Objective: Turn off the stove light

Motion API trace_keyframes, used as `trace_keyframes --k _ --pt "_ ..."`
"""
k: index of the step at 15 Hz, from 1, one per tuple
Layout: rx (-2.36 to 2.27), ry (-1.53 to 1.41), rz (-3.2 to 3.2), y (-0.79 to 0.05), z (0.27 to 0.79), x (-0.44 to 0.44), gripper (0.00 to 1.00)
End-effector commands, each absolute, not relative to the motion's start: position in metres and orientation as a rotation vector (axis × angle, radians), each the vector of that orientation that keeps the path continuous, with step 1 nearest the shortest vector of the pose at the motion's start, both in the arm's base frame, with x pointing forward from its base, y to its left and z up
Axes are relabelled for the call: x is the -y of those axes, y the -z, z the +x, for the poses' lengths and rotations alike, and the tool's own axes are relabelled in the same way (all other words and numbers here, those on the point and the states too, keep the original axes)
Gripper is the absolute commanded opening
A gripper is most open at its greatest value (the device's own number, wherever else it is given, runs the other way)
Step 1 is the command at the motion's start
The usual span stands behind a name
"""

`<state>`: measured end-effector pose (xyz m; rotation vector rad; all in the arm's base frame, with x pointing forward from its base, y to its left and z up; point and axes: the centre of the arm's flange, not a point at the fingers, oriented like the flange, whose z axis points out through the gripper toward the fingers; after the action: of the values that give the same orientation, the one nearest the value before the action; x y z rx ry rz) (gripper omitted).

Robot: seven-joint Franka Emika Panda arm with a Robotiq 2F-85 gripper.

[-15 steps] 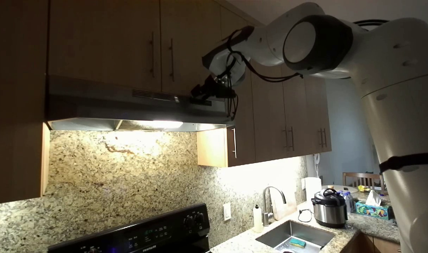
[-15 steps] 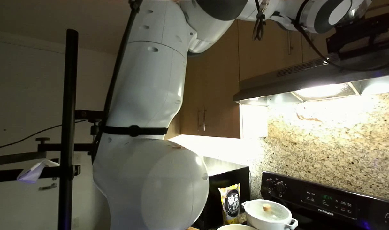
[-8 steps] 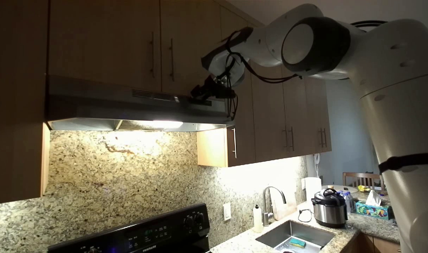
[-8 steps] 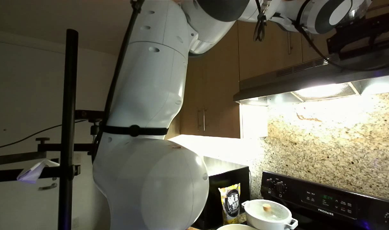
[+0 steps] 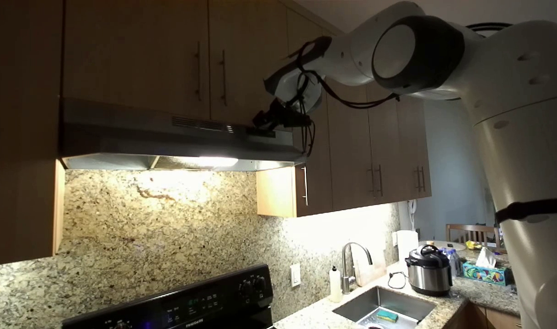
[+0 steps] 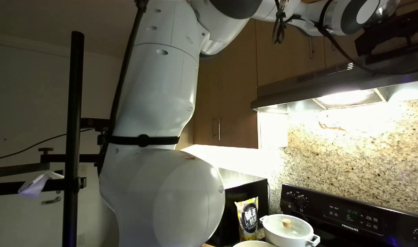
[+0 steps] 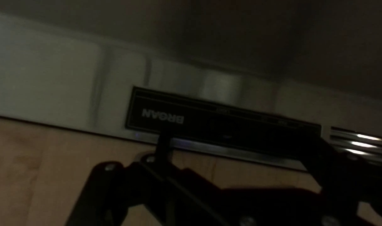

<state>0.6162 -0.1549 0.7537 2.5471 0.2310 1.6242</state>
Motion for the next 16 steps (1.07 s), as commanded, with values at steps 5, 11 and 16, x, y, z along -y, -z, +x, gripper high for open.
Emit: trace_keyframes --k 5,11,16 --pt "-0.069 -1.565 2.558 -0.732 0.592 0.153 1.00" --pt "0.035 -1.534 2.554 -0.724 0.596 0.171 1.00" --pt "0.057 -1.582 2.517 -0.732 0.592 0.176 1.00"
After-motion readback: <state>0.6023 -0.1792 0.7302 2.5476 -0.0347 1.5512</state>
